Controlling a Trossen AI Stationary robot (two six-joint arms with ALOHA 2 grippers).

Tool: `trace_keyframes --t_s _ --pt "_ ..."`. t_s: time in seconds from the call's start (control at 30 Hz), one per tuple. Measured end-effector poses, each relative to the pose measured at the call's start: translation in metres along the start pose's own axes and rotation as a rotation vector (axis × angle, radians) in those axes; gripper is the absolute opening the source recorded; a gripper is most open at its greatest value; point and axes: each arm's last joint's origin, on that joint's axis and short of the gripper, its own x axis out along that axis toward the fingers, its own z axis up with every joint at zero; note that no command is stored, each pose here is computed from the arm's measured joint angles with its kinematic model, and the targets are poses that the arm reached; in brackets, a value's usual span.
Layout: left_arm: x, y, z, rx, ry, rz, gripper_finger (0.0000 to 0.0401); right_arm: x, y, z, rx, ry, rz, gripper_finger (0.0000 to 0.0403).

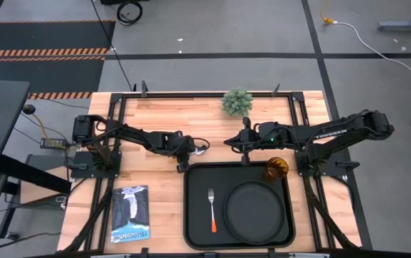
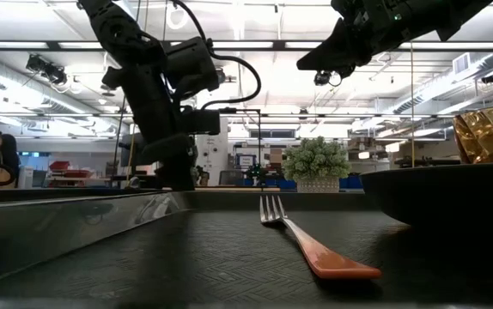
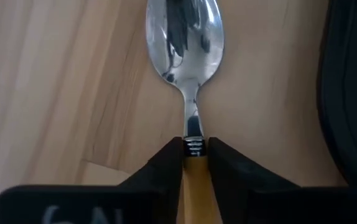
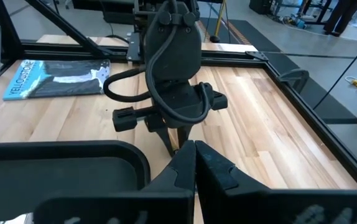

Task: Pick and place plate/cup/fork/spoon on tray
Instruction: Put the orange spoon beside the orange fork on the black tray

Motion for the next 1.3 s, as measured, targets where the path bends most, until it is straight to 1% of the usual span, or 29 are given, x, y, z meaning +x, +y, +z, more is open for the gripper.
trace_keyframes --t_s 0.1,0.2,0.33,0.47,0.67,0.77,0.87,0.97,1.1,1.3 --pt "0.000 0.000 0.000 -0.014 0.003 0.001 0.0064 0.000 0.000 0.000 -0.004 0.000 0.002 0.0009" --pt "0.000 0.000 -0.001 -0.063 0.006 0.002 0.0050 0.000 0.000 0.000 -0.024 0.000 0.001 0.0009" --pt "0.000 0.000 -0.001 -0.123 0.008 0.007 0.0053 0.000 0.000 0.000 -0.041 -0.001 0.001 0.0009" --pt "-0.002 0.001 0.002 -0.170 0.006 0.009 0.0055 0.000 0.001 0.000 -0.033 -0.001 0.005 0.0009" --pt "-0.007 0.001 0.017 -0.245 -0.030 0.021 0.0054 -0.001 0.010 0.001 -0.047 -0.004 0.037 0.0009" --pt "-0.011 0.001 0.022 -0.283 -0.023 0.045 0.0054 -0.002 0.015 0.001 -0.053 -0.009 0.057 0.0009" --pt "-0.016 0.001 0.030 -0.325 -0.035 0.074 0.0054 -0.003 0.020 0.003 -0.034 -0.028 0.069 0.0009" --pt "-0.020 0.000 0.035 -0.393 -0.035 0.083 0.0054 -0.004 0.025 0.002 -0.035 -0.018 0.077 0.0009" --pt "-0.027 -0.009 0.040 -0.488 -0.040 0.075 0.0054 -0.005 0.029 0.001 -0.065 -0.007 0.064 0.0009" --pt "-0.038 -0.036 0.046 -0.611 -0.090 0.067 0.0055 -0.006 0.033 0.000 -0.118 -0.004 0.078 0.0009"
